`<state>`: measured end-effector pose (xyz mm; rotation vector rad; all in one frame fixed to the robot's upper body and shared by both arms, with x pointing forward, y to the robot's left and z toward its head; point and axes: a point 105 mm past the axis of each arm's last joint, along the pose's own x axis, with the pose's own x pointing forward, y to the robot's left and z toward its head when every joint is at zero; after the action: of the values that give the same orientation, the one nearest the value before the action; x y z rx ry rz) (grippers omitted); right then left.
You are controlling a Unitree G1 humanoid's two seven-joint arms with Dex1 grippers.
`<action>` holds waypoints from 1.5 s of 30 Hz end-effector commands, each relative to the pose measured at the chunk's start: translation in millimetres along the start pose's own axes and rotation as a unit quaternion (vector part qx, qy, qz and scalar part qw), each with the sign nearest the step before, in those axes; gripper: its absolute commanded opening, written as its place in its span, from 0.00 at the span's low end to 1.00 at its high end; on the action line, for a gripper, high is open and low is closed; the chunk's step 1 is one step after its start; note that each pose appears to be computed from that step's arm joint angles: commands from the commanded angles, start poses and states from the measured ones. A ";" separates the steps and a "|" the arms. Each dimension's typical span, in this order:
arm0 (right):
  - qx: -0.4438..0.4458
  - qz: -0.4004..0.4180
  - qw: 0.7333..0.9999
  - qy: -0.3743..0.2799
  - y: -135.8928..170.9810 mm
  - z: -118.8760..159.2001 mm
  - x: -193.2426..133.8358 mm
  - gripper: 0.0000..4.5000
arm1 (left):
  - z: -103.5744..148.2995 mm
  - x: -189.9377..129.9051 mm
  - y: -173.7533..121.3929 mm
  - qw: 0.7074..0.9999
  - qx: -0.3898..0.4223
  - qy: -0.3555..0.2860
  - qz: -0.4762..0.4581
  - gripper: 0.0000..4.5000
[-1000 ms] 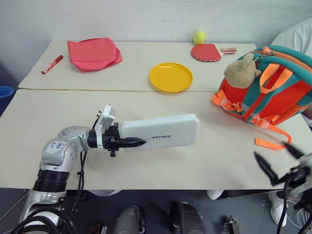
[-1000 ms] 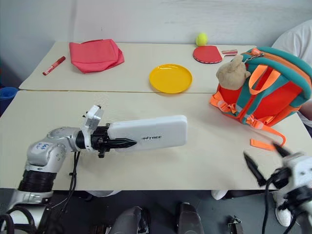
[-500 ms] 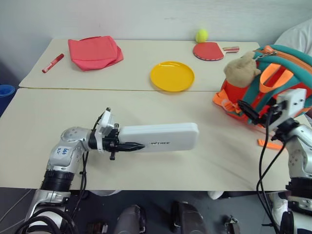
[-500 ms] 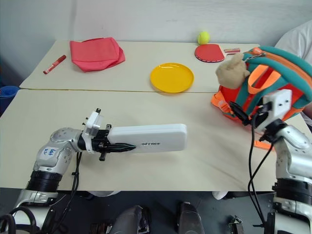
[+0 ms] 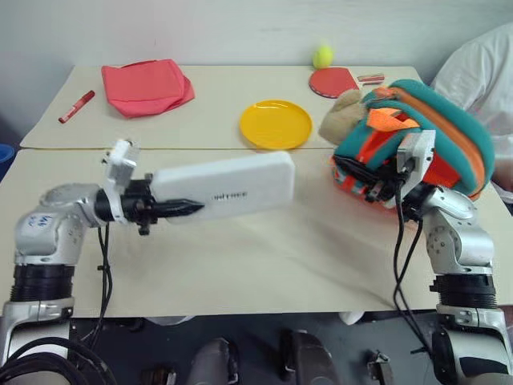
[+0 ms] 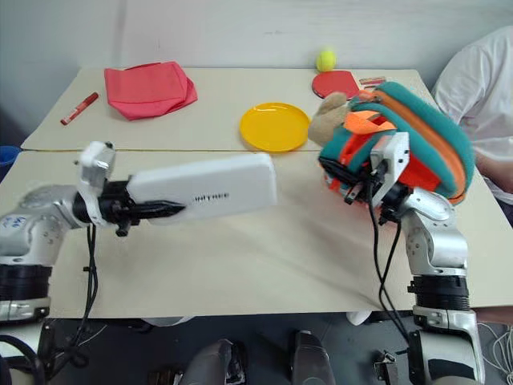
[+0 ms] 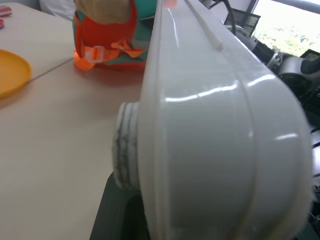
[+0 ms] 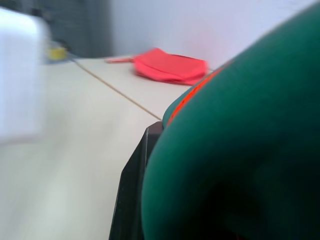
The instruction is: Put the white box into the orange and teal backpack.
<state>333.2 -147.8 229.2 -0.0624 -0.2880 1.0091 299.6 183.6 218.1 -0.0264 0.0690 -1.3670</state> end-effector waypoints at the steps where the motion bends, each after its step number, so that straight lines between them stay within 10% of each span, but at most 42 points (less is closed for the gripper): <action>1: 0.067 0.144 0.987 -0.027 66.2 23.4 18.4 0.00 | 8.5 -29.4 7.3 0.999 -0.020 -0.007 0.035 0.28; 7: 0.193 0.241 0.951 0.015 125.0 29.6 -2.6 0.00 | 3.3 -68.4 -5.9 0.996 -0.078 -0.001 0.043 0.28; 14: 0.296 0.215 0.929 0.056 118.3 41.4 -43.7 0.00 | 18.9 -83.0 -20.6 0.996 -0.065 -0.041 0.050 0.28; 30: 0.284 0.167 0.937 0.115 104.1 16.7 -60.0 0.00 | 46.8 26.6 4.0 0.991 0.095 -0.083 -0.036 0.28; 41: 0.255 0.152 0.949 0.106 98.7 15.6 -52.9 0.00 | 7.9 57.5 2.7 0.976 0.131 0.116 -0.126 0.28; 45: 0.237 0.139 0.957 0.092 92.6 19.6 -48.2 0.00 | 26.1 98.9 -1.7 0.982 0.108 0.098 -0.118 0.28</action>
<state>226.7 -140.4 209.5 0.2699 0.2096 1.3206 325.0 108.4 238.4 0.2588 0.0741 -1.5690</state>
